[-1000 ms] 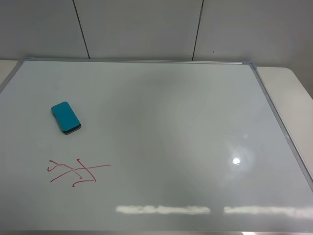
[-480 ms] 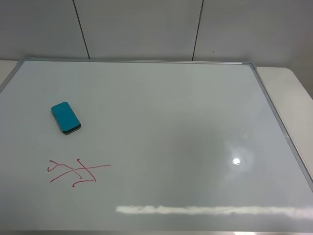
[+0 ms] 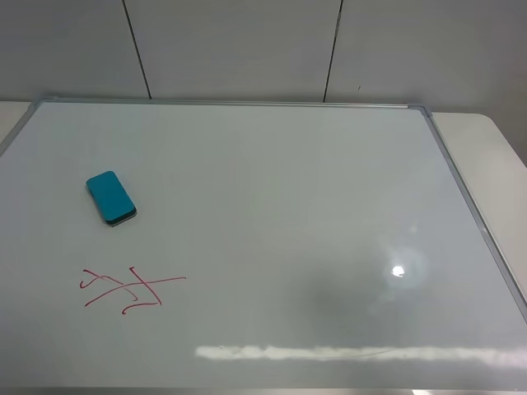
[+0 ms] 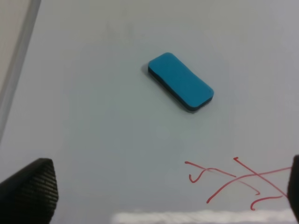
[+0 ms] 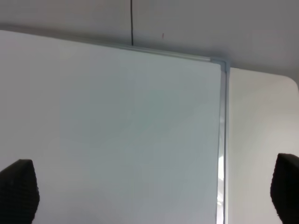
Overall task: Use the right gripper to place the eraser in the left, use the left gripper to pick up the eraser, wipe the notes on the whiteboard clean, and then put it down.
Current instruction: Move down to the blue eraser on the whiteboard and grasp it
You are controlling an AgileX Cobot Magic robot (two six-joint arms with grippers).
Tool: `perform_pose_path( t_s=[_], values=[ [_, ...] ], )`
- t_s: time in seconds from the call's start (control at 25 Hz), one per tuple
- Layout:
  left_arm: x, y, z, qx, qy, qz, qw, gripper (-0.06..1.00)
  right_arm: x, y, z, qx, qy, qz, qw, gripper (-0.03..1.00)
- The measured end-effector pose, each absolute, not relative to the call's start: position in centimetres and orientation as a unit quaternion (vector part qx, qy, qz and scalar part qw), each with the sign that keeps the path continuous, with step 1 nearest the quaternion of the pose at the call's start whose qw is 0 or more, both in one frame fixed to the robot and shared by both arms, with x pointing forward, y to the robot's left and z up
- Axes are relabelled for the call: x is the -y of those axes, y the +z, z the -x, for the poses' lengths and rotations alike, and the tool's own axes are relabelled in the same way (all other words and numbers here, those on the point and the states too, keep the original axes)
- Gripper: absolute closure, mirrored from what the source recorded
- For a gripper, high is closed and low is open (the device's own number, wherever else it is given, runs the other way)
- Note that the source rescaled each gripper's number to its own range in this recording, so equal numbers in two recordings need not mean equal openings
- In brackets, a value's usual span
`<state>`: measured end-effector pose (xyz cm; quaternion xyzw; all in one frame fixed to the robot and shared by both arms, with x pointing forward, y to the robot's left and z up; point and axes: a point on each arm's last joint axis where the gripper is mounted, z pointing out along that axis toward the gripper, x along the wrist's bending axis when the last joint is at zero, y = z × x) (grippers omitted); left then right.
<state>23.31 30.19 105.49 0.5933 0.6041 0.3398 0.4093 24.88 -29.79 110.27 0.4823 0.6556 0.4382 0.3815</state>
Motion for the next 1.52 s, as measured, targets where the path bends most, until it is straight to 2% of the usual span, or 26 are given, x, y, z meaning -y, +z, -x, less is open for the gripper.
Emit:
perform_pose_path(
  t_s=[0.16, 0.32, 0.68, 1.0, 1.52],
  values=[
    [-30.2, 105.5, -23.3, -0.604, 0.340, -0.593, 0.409, -0.06, 29.6, 108.5, -23.5, -0.637, 0.487, -0.450, 0.393, -0.03],
    [-30.2, 105.5, -23.3, -0.604, 0.340, -0.593, 0.409, -0.06, 29.4, 107.3, -23.4, -0.655, 0.478, -0.459, 0.364, -0.03],
    [-30.2, 105.5, -23.3, -0.604, 0.340, -0.593, 0.409, -0.06, 29.3, 106.9, -23.4, -0.665, 0.468, -0.464, 0.352, -0.03],
    [-30.2, 105.5, -23.3, -0.604, 0.340, -0.593, 0.409, -0.06, 29.3, 105.4, -23.1, -0.698, 0.427, -0.485, 0.310, -0.03],
    [-30.2, 105.5, -23.3, -0.604, 0.340, -0.593, 0.409, -0.06, 29.3, 105.3, -23.2, -0.678, 0.416, -0.514, 0.320, -0.03]
  ],
)
